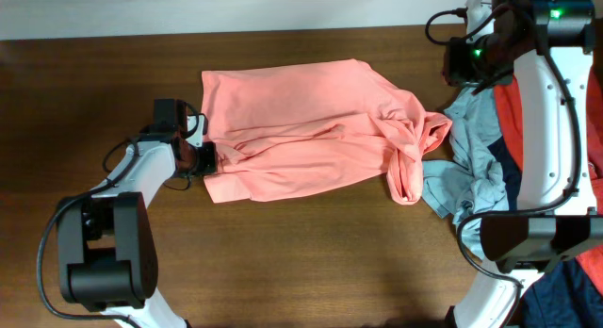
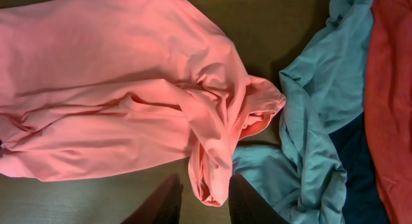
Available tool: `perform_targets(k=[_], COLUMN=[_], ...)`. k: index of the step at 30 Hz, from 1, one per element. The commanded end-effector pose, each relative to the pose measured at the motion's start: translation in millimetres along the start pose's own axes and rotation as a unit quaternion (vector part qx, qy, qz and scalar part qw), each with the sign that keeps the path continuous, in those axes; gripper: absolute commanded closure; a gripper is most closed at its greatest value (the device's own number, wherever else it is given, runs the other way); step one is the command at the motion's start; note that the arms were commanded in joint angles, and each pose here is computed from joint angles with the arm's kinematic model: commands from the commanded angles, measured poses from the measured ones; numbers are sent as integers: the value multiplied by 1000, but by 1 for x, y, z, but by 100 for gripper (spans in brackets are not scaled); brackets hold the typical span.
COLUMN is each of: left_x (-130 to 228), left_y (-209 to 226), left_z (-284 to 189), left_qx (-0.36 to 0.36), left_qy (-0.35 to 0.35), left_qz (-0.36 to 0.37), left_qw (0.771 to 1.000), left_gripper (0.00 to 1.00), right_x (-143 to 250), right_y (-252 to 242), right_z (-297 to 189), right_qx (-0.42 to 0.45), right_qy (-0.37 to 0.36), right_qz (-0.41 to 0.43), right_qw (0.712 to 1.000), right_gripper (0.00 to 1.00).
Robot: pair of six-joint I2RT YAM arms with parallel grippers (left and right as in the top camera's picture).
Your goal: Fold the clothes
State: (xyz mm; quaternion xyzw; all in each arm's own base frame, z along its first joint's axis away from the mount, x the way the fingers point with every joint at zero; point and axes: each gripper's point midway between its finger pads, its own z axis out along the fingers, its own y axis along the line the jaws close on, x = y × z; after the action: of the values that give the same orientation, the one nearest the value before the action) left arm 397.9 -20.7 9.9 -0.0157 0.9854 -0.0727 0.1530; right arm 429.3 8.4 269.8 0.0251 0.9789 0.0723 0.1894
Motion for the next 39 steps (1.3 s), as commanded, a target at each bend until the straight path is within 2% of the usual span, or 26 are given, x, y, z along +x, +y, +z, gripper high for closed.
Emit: perform_targets(k=[1, 6, 15, 22, 23, 27, 29, 39], left_x=[-6, -2, -5, -5, -5, -5, -5, -4], left_y=[4, 6, 4, 4, 5, 13, 14, 2], left_z=[-4, 5, 5, 5, 5, 5, 5, 10], left_qx=[-9, -8, -4, -4, -6, -28, -31, -23], left_qy=[-9, -1, -7, -6, -5, -6, -6, -5], left_qz=[6, 5, 6, 6, 6, 5, 5, 18], left_qw=[1000, 1000, 1000, 1000, 1000, 1000, 999, 1000], left_gripper=[69, 71, 90, 92, 91, 75, 71, 70], right_x=[-1, -1, -1, -1, 0, 0, 0, 0], right_y=[-4, -4, -4, -4, -4, -4, -4, -3], right_z=[0, 0, 0, 0, 0, 0, 0, 0], right_qx=[3, 3, 3, 3, 3, 4, 4, 2], right_qy=[1, 1, 1, 1, 1, 2, 3, 2], right_qz=[-2, -2, -2, -2, -2, -2, -2, -2], right_qw=[1000, 1000, 1000, 1000, 1000, 1000, 1000, 1000], right_gripper=[70, 70, 71, 71, 70, 70, 70, 70])
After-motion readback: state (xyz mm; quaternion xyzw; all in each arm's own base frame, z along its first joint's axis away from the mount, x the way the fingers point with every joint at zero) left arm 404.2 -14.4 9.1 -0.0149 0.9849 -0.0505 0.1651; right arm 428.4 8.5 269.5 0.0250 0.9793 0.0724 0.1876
